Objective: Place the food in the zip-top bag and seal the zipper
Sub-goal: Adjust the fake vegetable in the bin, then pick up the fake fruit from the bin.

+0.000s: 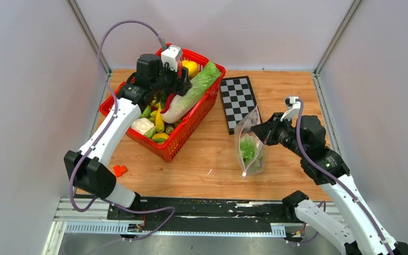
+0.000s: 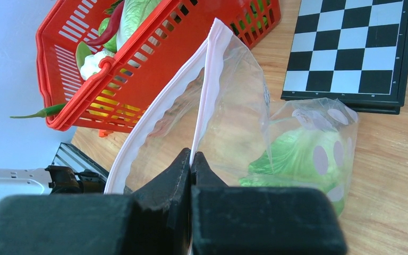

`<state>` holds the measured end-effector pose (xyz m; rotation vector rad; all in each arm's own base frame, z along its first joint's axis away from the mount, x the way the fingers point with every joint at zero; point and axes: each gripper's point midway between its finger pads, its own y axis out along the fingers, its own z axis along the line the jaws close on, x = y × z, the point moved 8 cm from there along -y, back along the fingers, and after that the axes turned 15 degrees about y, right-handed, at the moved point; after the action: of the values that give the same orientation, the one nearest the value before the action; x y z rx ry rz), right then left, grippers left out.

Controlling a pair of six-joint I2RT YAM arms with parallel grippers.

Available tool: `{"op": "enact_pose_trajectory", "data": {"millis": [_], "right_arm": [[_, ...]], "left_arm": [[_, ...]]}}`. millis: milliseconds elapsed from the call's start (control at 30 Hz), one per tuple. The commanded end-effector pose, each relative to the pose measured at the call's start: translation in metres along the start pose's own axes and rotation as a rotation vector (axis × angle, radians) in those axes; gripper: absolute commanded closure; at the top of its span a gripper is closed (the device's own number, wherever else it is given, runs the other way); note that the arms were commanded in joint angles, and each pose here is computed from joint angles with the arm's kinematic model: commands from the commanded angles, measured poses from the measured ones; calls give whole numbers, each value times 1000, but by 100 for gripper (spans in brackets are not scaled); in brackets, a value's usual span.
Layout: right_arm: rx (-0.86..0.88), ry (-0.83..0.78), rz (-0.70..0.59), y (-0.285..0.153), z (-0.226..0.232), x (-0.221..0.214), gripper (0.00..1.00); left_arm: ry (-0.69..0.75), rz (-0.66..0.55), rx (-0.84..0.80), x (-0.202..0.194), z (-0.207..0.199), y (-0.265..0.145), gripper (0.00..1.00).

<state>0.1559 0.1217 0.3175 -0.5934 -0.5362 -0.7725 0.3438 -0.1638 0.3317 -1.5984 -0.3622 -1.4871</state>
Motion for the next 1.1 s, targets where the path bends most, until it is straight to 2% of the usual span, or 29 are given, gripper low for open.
{"op": "enact_pose_trajectory", "data": {"millis": [0,167,467,567,700,933,967,1067], "right_arm": [[35,-19,-42,2,7,8,100],[38,-23,-36,3,8,9,100],[45,-20,-33,2,10,9,100],[45,-15,-38,1,9,9,100],[49,-17,-34,1,10,9,100],[54,-9,-32,1,10,8,100],[57,-9,-32,1,10,8,100],[61,-4,-30,1,10,7,100]], "left_arm": [[1,-69,260,21,48,-28,20],[-116,75,450,-18,83,-13,21],[-235,277,415,-81,91,36,20],[-252,357,400,-97,91,44,24],[-251,375,391,-102,88,43,49],[-192,232,378,-67,80,6,95],[-185,221,377,-63,79,1,99],[-168,167,385,-50,74,-19,100]]}}
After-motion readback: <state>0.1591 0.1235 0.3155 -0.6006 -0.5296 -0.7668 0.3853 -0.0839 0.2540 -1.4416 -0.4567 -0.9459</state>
